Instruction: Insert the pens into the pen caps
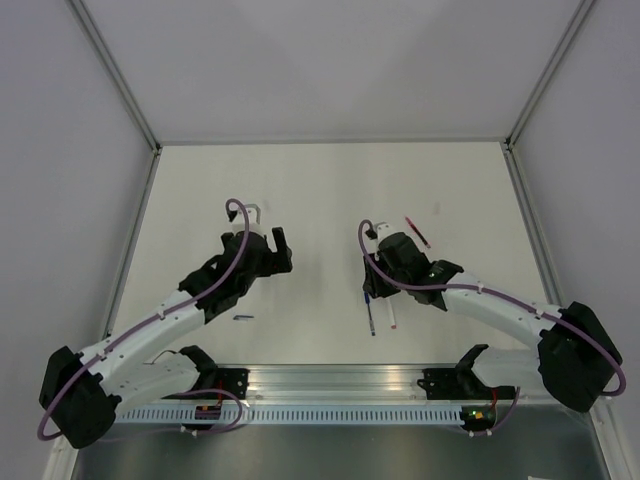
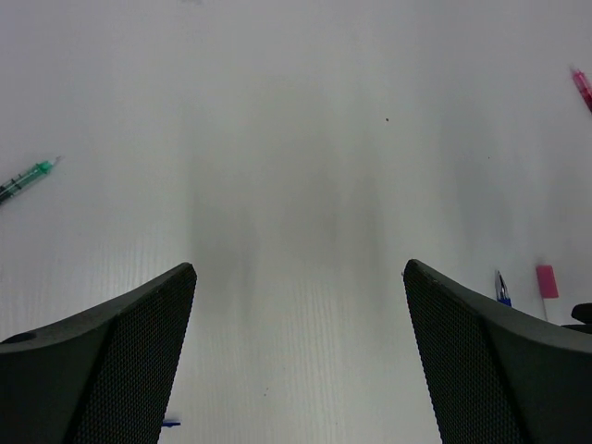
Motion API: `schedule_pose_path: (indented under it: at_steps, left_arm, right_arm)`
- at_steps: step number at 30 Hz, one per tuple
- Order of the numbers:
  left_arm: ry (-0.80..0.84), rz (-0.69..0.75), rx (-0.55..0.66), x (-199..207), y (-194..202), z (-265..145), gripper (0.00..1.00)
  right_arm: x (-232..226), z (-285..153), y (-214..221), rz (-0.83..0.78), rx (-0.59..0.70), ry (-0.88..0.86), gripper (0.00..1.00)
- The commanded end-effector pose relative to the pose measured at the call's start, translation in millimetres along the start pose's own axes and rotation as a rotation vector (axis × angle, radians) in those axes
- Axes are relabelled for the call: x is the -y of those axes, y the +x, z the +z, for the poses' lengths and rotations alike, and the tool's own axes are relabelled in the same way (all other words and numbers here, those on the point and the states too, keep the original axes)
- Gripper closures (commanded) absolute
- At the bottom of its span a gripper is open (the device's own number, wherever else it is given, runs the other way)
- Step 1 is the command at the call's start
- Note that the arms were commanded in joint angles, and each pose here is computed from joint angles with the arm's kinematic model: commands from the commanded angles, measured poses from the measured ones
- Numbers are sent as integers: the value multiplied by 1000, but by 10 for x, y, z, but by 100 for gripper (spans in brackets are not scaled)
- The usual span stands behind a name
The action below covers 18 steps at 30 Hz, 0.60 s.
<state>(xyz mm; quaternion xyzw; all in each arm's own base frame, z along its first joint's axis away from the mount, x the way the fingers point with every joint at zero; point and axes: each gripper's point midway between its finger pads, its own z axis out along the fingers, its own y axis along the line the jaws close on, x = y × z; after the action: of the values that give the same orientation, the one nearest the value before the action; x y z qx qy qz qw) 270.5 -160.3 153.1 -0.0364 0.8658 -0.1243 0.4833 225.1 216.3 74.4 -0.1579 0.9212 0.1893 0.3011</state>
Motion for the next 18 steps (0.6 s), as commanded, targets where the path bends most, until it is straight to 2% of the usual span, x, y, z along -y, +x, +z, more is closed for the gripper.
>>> schedule_pose_path:
  at_steps: [1,3,6,9,10,15,18]
  left_arm:
    - [32,-94,-63,20,23,-37,2]
    - [7,-161,-106,-115,125,-1,2]
    - [-48,-337,-181,-406,273,33,2]
    - [-100,-601,-268,-805,489,84,5]
    - [-79,-665,-309,-785,551,72,6]
    - [-317,-723,-346,-1156,754,2,4]
    - [-381,-764,-349,-1222,818,-62,4]
  right_arm:
    - [-53,7,20,-5,17,31,62]
    - [-27,30,110,-12,1,49,62]
    - [38,60,219,-18,-26,86,62]
    - [-23,105,277,-15,-27,59,62]
    - [-34,133,312,-16,-39,57,62]
    - [-28,228,463,-26,-85,83,63]
    - [-15,275,527,-22,-103,97,63]
